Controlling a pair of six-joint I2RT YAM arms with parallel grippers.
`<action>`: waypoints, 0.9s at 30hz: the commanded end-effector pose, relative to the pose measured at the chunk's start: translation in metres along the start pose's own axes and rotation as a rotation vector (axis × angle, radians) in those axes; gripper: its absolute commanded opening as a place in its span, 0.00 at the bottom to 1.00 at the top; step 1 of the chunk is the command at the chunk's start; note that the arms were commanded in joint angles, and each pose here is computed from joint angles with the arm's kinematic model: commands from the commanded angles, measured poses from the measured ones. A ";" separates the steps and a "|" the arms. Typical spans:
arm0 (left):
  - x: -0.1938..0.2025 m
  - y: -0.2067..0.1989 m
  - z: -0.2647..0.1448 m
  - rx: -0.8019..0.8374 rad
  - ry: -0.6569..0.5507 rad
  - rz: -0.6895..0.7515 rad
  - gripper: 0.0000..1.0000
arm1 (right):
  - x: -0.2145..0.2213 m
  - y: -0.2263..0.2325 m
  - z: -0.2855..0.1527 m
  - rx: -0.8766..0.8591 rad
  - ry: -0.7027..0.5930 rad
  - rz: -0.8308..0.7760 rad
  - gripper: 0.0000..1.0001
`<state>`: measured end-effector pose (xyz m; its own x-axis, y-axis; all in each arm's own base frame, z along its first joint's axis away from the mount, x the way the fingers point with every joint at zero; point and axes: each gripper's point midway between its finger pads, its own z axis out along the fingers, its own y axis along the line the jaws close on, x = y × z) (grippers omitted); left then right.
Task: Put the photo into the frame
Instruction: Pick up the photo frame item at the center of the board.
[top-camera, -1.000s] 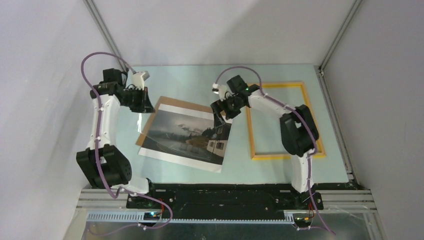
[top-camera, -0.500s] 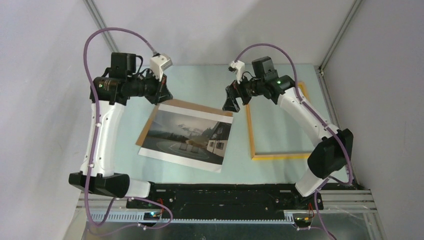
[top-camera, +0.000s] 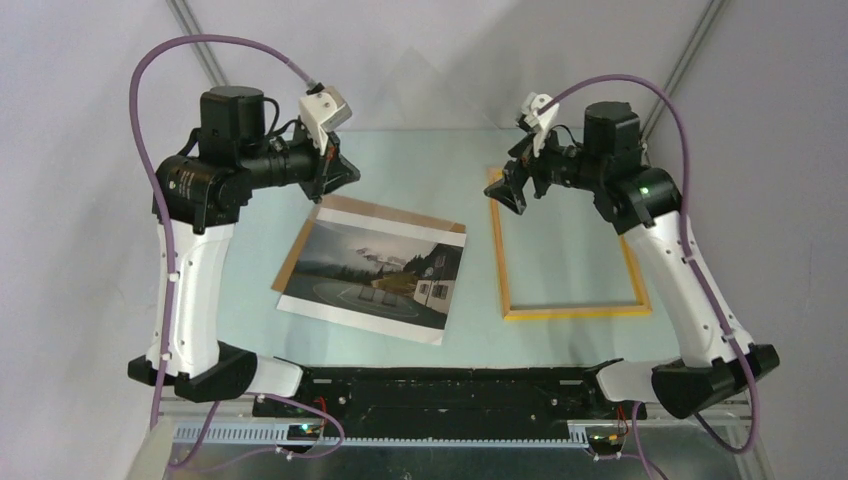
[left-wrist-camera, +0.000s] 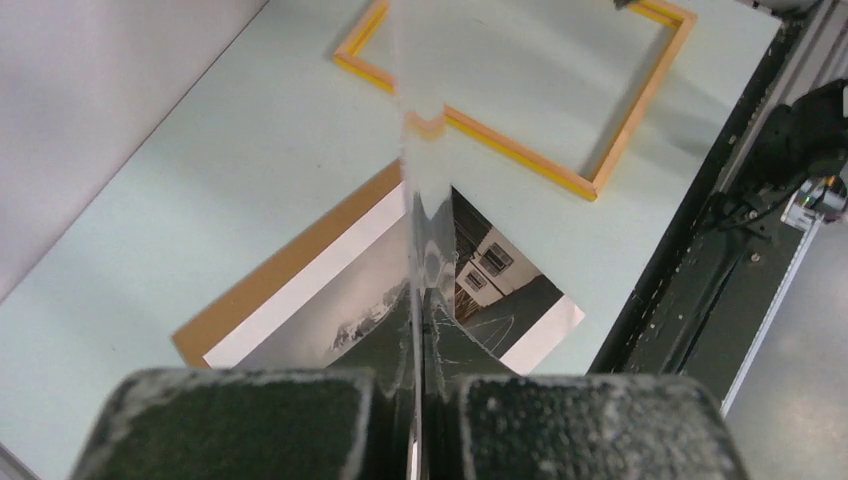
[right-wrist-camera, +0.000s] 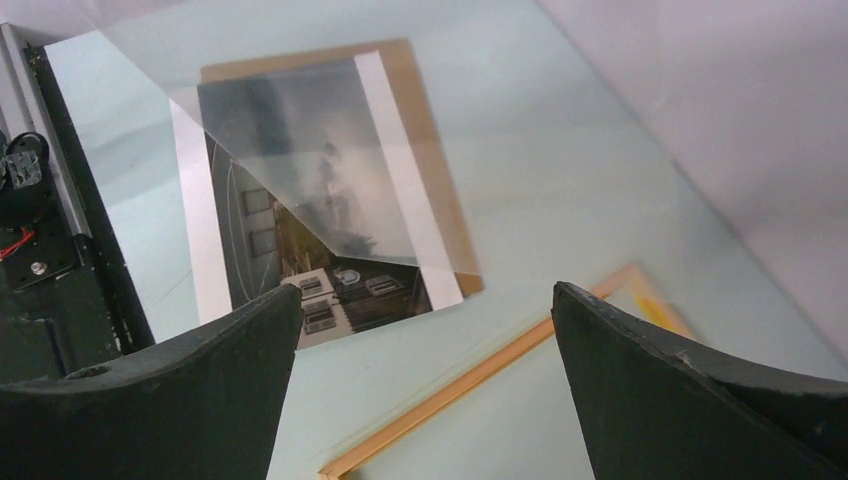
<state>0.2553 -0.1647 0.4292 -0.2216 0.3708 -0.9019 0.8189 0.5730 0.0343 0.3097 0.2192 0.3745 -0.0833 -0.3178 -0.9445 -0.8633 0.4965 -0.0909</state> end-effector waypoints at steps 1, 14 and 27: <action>-0.008 -0.015 -0.009 0.018 -0.020 0.100 0.00 | -0.029 -0.001 -0.025 0.042 -0.052 -0.105 0.99; 0.012 -0.042 -0.008 0.074 0.054 0.325 0.00 | -0.028 0.026 -0.035 -0.097 -0.051 -0.197 0.99; 0.024 -0.067 -0.012 0.158 0.057 0.473 0.00 | -0.015 0.060 -0.026 -0.314 -0.082 -0.209 0.95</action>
<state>0.1963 -0.1822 0.4037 0.0758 0.6115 -0.7876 0.9117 0.2773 0.3031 0.2619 0.2218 0.3918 0.1018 -0.3418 -0.9343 -0.9472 0.2537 -0.1960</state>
